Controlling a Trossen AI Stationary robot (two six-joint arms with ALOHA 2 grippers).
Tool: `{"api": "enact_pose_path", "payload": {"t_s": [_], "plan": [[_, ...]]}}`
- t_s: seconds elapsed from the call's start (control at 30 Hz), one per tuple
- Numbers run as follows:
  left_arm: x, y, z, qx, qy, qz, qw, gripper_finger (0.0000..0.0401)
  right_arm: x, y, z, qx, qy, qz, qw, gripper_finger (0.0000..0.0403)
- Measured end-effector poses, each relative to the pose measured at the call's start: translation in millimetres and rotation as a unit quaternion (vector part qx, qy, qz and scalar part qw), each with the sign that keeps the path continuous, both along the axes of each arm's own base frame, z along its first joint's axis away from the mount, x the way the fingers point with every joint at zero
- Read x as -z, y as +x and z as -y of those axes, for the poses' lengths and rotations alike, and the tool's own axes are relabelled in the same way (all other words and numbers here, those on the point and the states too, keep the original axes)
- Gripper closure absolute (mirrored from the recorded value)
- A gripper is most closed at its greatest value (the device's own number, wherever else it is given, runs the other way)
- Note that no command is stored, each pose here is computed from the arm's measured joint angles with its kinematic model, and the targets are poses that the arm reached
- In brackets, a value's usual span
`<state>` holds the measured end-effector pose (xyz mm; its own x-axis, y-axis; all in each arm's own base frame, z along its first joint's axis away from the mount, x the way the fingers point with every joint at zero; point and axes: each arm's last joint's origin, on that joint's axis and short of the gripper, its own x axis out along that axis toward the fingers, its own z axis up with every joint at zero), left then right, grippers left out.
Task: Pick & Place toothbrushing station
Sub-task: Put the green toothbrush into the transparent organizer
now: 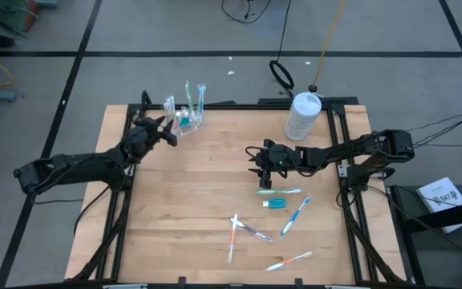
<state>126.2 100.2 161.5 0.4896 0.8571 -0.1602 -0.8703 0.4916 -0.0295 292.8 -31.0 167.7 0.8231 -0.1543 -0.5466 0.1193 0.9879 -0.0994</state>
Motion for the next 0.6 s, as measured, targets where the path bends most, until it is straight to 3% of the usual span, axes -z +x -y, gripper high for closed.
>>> {"api": "enact_pose_path", "payload": {"t_s": [0.43,0.6], "plan": [[-29.1,-4.3,16.9,0.042,0.073,0.076,0.994,0.0217,3.7,-2.5,-0.2,0.009,0.016,-0.020,1.000,0.0240],[-45.7,-3.3,27.0,0.119,0.131,0.121,0.977,0.0217,6.3,-4.4,-0.9,0.009,0.017,-0.036,0.999,0.0241]]}}
